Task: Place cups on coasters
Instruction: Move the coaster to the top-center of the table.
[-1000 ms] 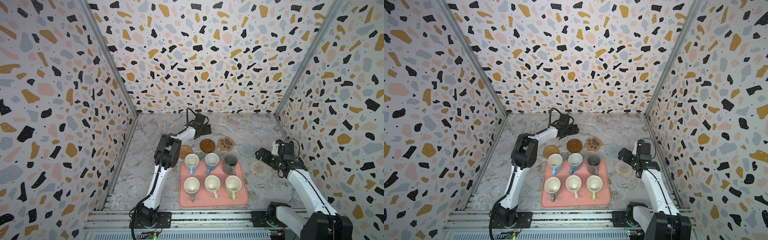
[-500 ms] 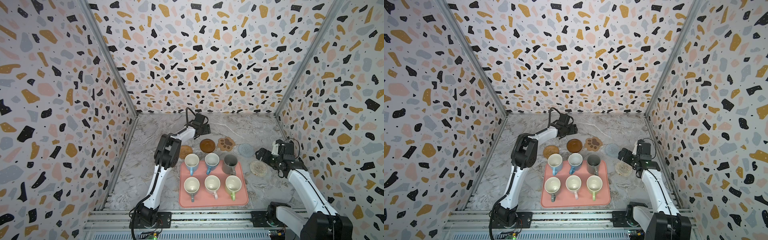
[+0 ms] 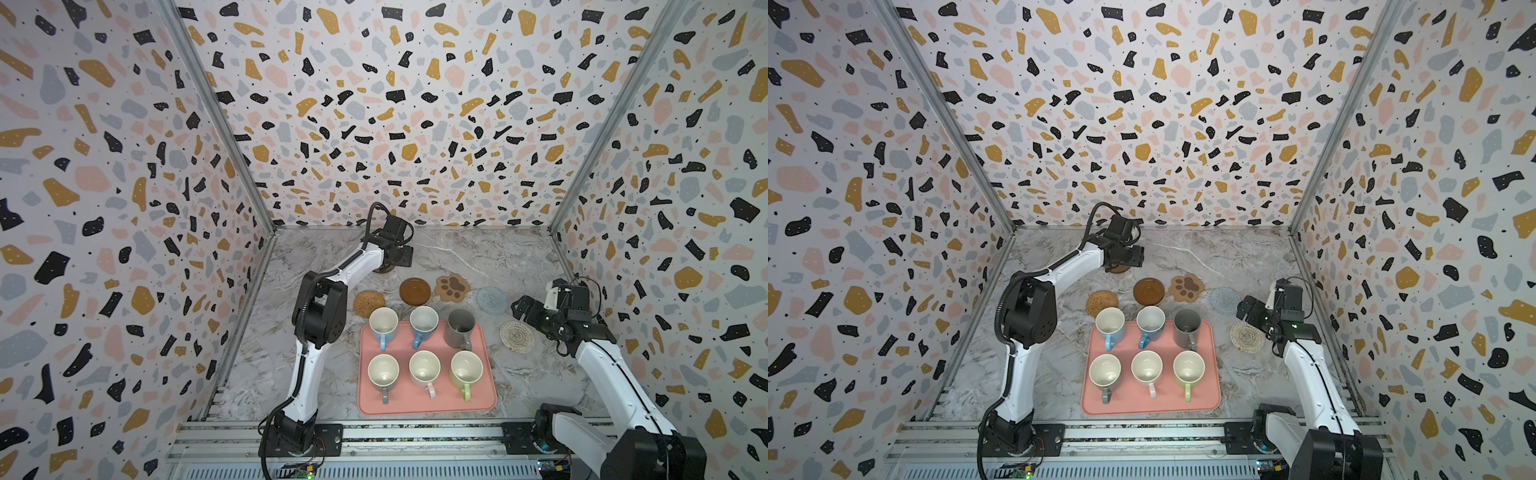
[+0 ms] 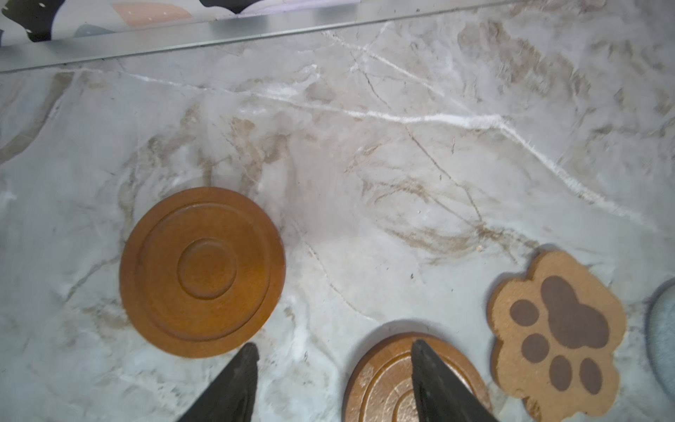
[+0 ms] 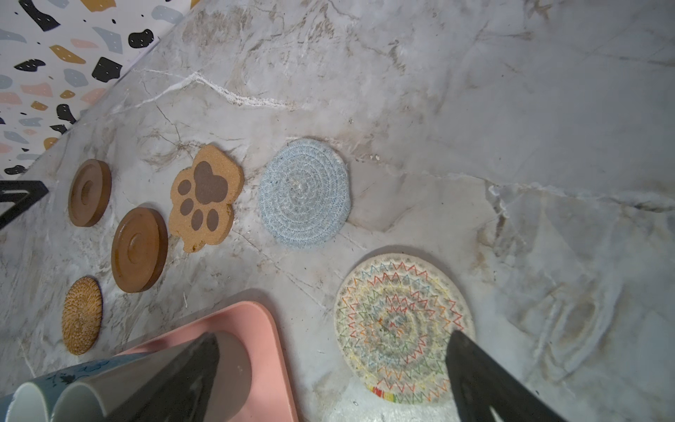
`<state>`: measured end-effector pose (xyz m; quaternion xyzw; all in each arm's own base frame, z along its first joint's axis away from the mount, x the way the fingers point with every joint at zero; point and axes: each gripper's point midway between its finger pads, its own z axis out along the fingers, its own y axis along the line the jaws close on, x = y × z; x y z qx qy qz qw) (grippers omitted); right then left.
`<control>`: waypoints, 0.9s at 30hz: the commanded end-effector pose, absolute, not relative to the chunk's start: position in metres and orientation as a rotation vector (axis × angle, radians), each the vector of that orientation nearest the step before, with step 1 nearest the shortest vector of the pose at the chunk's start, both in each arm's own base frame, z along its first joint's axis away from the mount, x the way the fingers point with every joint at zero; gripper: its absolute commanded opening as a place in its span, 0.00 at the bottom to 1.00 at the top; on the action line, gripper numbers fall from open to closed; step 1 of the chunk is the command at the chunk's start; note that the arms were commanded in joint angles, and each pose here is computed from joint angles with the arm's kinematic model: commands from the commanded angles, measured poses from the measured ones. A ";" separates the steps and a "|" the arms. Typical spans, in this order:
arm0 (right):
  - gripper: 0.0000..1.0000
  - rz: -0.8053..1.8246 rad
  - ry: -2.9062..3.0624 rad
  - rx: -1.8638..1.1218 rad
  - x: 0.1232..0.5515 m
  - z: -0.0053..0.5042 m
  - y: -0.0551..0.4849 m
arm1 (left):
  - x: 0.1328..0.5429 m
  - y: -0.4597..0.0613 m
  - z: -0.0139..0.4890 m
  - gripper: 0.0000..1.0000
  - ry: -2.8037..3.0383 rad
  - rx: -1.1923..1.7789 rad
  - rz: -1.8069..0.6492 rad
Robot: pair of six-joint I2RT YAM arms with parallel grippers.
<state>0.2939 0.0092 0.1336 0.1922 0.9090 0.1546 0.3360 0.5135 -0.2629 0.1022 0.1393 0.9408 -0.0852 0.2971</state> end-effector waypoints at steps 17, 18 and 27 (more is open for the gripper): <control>0.99 0.405 2.358 0.503 0.292 0.143 0.008 | 0.458 -0.264 0.025 0.66 2.676 0.741 0.115; 0.99 0.407 2.360 0.502 0.292 0.142 0.009 | 0.459 -0.263 0.025 0.66 2.673 0.734 0.122; 0.99 0.402 2.365 0.505 0.290 0.139 0.008 | 0.465 -0.263 0.003 0.63 2.692 0.721 0.159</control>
